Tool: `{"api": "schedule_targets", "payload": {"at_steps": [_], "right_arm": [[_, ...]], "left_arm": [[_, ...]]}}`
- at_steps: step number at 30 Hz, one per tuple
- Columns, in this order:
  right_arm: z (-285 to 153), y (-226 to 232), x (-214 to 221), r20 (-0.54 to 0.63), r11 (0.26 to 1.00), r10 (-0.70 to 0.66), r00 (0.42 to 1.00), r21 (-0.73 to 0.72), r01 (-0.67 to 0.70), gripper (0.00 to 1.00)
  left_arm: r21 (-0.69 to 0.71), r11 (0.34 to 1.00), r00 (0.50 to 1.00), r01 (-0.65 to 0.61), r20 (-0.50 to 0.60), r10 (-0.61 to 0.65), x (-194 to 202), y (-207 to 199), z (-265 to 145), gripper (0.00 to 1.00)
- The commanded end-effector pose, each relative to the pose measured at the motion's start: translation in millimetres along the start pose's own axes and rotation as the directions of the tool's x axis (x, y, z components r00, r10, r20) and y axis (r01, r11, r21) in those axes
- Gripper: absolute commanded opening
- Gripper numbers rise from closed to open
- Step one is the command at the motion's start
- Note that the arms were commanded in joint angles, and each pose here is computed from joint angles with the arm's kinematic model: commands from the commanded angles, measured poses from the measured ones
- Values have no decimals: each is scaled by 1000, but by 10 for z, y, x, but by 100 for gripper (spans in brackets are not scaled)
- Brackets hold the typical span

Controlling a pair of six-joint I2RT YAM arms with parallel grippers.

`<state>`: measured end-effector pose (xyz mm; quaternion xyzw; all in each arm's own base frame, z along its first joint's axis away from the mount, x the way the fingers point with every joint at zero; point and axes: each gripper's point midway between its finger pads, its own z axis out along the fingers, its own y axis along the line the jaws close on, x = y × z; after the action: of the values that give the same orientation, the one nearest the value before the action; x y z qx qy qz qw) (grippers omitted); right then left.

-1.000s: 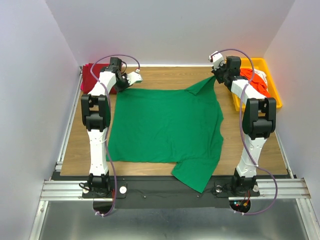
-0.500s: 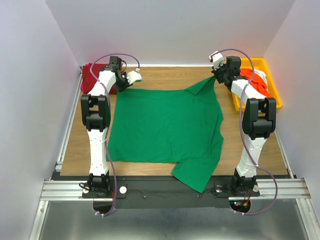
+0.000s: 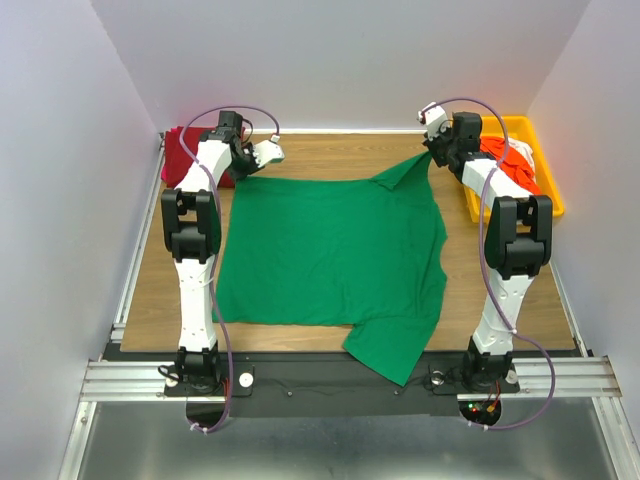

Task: Fold and stack the t-shirts
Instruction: Fold the tshirt

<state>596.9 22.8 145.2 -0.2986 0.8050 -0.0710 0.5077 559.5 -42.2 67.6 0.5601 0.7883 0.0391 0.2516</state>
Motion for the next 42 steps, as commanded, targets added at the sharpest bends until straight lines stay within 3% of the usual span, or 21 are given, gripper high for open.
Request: {"api": "schedule_targets", "payload": {"at_steps": [1, 14, 25, 35, 42], "right_arm": [[-120, -132, -247, 65, 999, -20, 998, 39, 17, 1], [-626, -245, -545, 119, 996, -49, 992, 77, 40, 1], [-1329, 107, -458, 92, 999, -21, 996, -24, 23, 1], [-2166, 689, -37, 2, 988, 28, 1000, -150, -28, 1], [-2430, 1225, 441, -102, 954, 40, 994, -293, -68, 0]], "left_arm": [[-50, 999, 999, -9, 40, 11, -140, 175, -293, 0], [-83, 996, 997, -33, 73, 39, -156, 93, -854, 0], [-103, 993, 992, -59, 101, 69, -52, -298, -1197, 0], [-102, 991, 987, -91, 123, 103, 151, -841, -1364, 0], [-29, 996, 992, -90, 91, 92, 402, -1281, -1201, 0]]}}
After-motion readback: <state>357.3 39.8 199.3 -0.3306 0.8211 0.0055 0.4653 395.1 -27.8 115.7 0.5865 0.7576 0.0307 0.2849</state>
